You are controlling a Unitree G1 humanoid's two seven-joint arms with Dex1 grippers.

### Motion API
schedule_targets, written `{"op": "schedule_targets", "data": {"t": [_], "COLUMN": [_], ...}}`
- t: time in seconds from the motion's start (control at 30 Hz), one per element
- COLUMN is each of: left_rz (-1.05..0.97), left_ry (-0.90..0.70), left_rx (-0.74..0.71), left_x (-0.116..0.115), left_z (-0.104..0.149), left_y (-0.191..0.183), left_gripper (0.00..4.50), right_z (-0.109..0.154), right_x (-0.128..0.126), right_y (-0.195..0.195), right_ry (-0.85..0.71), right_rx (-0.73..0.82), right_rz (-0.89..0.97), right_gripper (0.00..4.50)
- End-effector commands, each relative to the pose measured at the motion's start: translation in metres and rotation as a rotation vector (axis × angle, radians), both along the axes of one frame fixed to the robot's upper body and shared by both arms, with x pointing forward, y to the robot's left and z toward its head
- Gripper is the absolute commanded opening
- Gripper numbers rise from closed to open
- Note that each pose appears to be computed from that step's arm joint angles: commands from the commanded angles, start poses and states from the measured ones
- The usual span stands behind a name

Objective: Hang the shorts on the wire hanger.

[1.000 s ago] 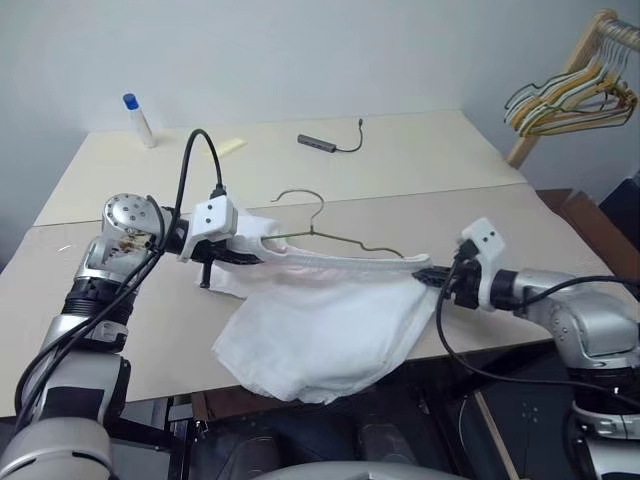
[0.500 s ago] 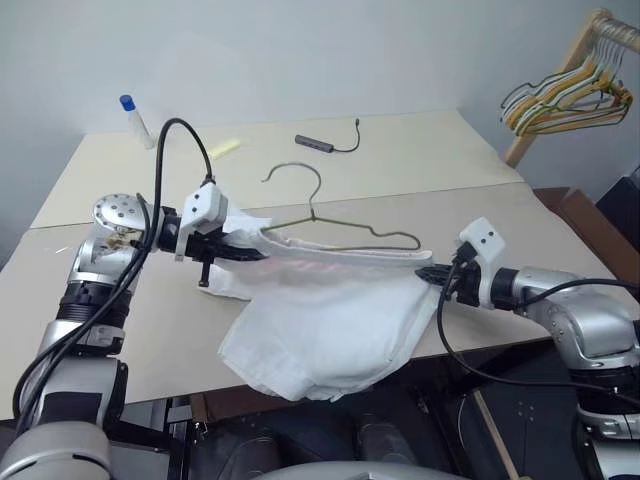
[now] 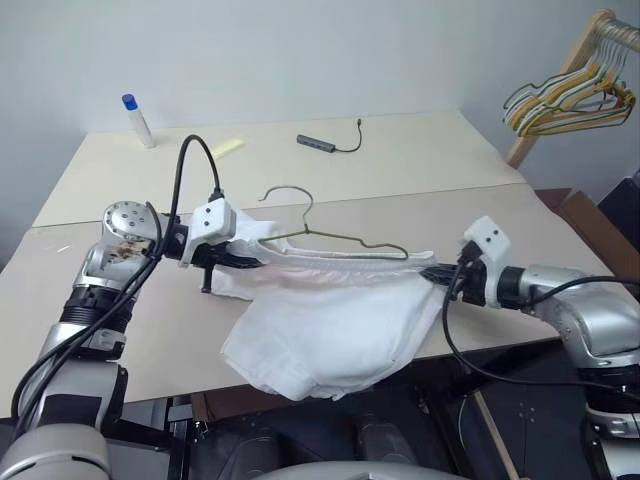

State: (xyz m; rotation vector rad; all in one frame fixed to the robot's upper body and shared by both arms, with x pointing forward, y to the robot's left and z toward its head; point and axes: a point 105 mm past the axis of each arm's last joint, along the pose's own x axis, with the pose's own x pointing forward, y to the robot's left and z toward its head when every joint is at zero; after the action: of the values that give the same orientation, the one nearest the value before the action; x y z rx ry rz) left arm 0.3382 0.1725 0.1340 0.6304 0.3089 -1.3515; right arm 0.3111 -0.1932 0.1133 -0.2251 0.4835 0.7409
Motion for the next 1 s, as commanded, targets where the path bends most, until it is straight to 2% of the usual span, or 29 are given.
{"op": "schedule_targets", "data": {"t": [0.03,0.13,0.47,1.0], "left_rz": [0.078,0.076,0.003,0.047], "left_ry": [-0.016,-0.02,0.016,0.039], "left_rx": [0.021,-0.05,-0.153,0.011], "left_x": [0.005,0.007,-0.003,-0.001], "left_z": [0.002,0.011,0.019,-0.003], "left_y": [0.019,0.014,0.005,0.011], "left_gripper": [0.08,0.08,0.08,0.08], "right_z": [0.025,0.022,0.02,0.026], "right_x": [0.006,0.004,0.002,0.0], "right_y": [-0.024,-0.023,-0.023,-0.026], "right_ry": [-0.092,-0.087,-0.089,-0.114], "right_rx": [-0.04,-0.05,-0.063,-0.063], "right_rz": [-0.059,-0.046,-0.035,-0.042], "right_gripper": [0.02,0.02,0.02,0.02]}}
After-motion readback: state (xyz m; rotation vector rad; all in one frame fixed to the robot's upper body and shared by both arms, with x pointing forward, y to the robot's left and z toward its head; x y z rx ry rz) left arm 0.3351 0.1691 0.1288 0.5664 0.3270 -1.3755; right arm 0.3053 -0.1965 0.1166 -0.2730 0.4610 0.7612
